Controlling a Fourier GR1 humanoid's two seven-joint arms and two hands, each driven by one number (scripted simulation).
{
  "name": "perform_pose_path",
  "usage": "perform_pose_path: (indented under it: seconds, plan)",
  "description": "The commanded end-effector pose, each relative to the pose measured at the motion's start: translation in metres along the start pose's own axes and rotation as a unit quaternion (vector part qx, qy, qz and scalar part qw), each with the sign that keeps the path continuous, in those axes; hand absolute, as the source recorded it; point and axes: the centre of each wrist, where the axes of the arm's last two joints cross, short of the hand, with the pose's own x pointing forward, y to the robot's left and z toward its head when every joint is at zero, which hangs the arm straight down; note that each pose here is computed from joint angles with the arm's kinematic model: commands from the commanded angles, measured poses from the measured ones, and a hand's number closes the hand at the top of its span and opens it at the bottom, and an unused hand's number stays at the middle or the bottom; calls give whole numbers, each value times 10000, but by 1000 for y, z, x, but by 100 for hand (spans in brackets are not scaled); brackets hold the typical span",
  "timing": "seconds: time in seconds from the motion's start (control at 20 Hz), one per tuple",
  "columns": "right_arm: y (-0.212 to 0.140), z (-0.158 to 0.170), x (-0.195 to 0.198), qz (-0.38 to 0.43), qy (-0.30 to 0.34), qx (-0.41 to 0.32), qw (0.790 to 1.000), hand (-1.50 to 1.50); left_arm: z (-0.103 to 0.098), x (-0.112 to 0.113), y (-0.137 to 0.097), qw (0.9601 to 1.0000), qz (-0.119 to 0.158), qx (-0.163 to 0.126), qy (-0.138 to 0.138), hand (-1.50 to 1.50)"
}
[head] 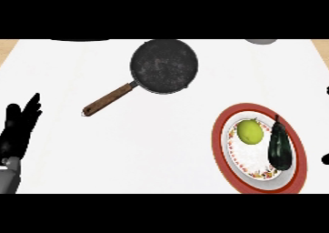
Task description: Pick the eggplant from the plate and place it in the pan
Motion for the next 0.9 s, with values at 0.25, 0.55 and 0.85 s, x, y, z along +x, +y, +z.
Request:
perform_pose_path:
  seconds: [0.25, 0.55, 0.85]
  plan:
    - [44, -26, 0, 345, 324, 284, 9985, -150, 1, 21, -21, 10000, 70, 3, -25, 0]
    - [53, -20, 1, 621, 572, 344, 9958, -150, 3, -16, -13, 10000, 5, 53, 5, 0]
    - [55, -38, -12, 686, 571, 476, 9949, -150, 5, -6, 5, 10000, 64, -34, 40, 0]
